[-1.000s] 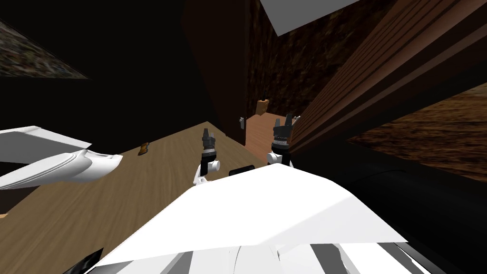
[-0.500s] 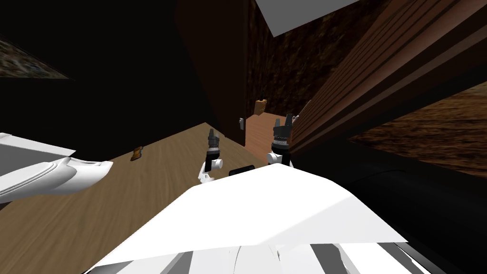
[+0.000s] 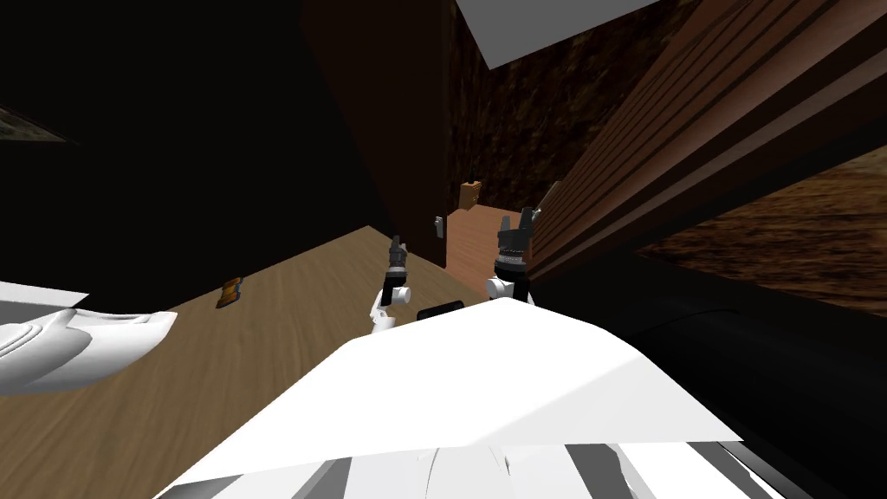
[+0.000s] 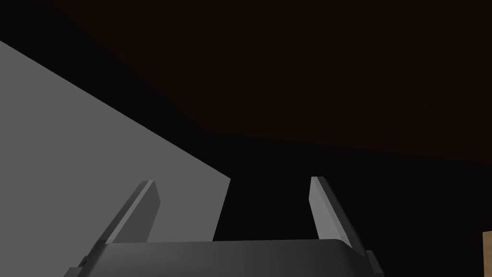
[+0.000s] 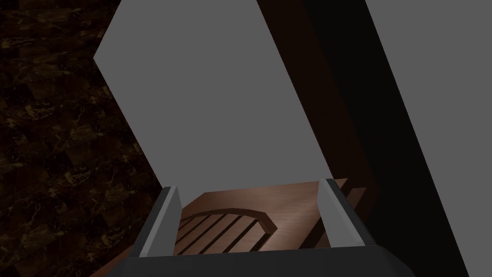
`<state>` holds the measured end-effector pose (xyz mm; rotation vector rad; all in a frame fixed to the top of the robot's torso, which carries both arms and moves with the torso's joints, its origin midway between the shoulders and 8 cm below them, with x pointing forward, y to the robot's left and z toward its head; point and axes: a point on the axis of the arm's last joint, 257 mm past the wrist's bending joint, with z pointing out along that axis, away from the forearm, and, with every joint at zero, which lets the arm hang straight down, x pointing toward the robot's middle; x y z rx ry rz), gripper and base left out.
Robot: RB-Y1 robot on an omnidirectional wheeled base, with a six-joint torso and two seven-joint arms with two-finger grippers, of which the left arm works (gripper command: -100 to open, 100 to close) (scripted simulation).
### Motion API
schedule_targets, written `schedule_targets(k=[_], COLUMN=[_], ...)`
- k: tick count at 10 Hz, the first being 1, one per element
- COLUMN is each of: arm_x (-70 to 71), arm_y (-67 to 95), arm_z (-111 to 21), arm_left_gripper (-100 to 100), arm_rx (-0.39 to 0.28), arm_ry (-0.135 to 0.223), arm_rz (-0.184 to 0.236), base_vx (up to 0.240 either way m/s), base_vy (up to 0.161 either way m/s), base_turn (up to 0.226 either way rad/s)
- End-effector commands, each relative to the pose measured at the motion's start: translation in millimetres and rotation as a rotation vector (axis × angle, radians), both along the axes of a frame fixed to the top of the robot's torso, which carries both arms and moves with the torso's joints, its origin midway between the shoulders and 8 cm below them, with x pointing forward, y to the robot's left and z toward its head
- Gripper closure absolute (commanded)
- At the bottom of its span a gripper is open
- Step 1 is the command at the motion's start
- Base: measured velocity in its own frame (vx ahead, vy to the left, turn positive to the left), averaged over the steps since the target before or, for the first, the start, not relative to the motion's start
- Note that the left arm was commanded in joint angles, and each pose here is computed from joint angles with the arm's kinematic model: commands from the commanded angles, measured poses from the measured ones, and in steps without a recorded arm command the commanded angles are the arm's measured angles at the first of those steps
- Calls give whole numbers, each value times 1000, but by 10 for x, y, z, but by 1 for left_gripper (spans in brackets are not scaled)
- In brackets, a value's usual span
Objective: Push the door open
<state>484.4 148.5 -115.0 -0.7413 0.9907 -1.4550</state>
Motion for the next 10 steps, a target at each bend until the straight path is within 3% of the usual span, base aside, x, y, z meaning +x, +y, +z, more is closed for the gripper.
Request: schedule_targets(k=[1,4,10], arm_x=[74,192,325], arm_y=[-95,-289,-549], arm_z=[-119,-316,-586], arm_left_gripper=[-100,-100,-100], arm_rx=[-4,-10,-13], arm_ry=[27,74,139], arm_rz=[-23,-63,-113], base_vx=[75,68,51], base_vy=[81,96,64], base_turn=[-101,-106,-72])
